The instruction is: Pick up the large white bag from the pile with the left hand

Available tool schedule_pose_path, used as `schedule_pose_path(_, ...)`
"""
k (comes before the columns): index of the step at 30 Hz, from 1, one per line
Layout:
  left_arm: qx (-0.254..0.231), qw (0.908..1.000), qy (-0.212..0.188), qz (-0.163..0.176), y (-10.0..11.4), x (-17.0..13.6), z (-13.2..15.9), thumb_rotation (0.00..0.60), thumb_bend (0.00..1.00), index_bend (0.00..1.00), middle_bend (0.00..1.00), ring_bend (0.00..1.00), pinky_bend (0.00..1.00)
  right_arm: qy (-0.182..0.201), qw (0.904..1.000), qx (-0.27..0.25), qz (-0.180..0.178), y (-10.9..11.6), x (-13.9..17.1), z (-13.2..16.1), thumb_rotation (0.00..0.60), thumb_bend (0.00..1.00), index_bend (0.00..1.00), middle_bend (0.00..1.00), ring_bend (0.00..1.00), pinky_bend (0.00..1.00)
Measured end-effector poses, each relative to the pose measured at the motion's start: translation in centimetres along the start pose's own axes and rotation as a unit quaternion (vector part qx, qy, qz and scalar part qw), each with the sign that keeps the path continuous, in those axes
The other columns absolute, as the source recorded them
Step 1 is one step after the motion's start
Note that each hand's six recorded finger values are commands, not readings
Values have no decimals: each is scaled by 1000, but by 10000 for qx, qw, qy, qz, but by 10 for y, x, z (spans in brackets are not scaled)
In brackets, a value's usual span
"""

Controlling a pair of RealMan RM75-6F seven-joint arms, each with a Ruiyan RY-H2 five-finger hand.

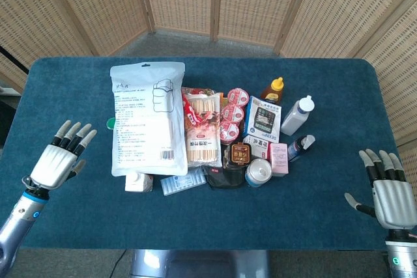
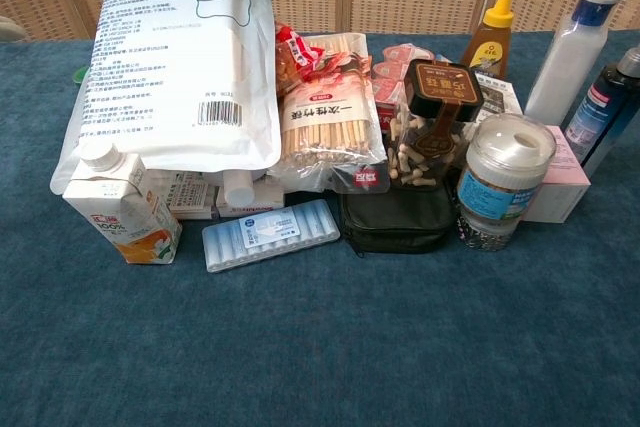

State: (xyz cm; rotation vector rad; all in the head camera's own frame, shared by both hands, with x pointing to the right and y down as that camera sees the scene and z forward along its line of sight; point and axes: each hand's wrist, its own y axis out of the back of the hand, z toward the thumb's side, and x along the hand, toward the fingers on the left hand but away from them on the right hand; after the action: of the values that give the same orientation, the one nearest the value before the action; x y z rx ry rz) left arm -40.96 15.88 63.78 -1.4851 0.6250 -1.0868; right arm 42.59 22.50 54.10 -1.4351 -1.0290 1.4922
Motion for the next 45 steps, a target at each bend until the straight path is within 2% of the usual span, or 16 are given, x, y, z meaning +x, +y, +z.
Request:
schedule_pose_path(11,322,9966,-599,460,-18,37,29,567,369,0,0,0,0,-186,9998,-26,-39,8,11,-9,504,209,0,0,0,0)
schedule_pose_path(20,522,9928,-911,580,-28,62,43,556,363,0,0,0,0,-304,9995,-71,-31,12,18,-13,503,219,0,0,0,0)
schedule_pose_path(27,638,9880,-1131,840,-25,87,66,561,359,0,0,0,0,-377,9992,-92,10,13,22,-16,503,227,0,0,0,0)
schedule_pose_path(30,575,9865,-1194,962,-21,98,76,595,358,0,0,0,0,-430,9990,-112,4,14,24,-19,499,226,0,0,0,0)
schedule_pose_path(33,501,9855,-1257,1024,-18,107,84,600,364,0,0,0,0,-459,9988,-139,3,14,26,-21,502,226,0,0,0,0)
schedule_pose_path(36,484,9836,-1390,1043,-16,114,92,600,453,11,0,0,0,-472,9987,-196,5,13,27,-22,501,227,0,0,0,0)
schedule_pose_path(38,463,9831,-1439,1037,-16,118,97,600,527,74,0,115,35,-479,9986,-234,13,12,27,-23,503,226,0,0,0,0)
schedule_pose_path(40,404,9830,-1461,1038,-16,122,101,600,637,166,15,345,190,-481,9985,-268,20,11,28,-23,503,227,0,0,0,0)
schedule_pose_path(41,381,9830,-1464,1042,-15,124,103,600,688,221,63,428,287,-479,9984,-290,24,11,28,-23,502,228,0,0,0,0)
schedule_pose_path(45,407,9829,-1470,1030,-15,129,107,600,835,458,323,667,544,-472,9982,-368,35,10,28,-24,505,227,0,0,0,0)
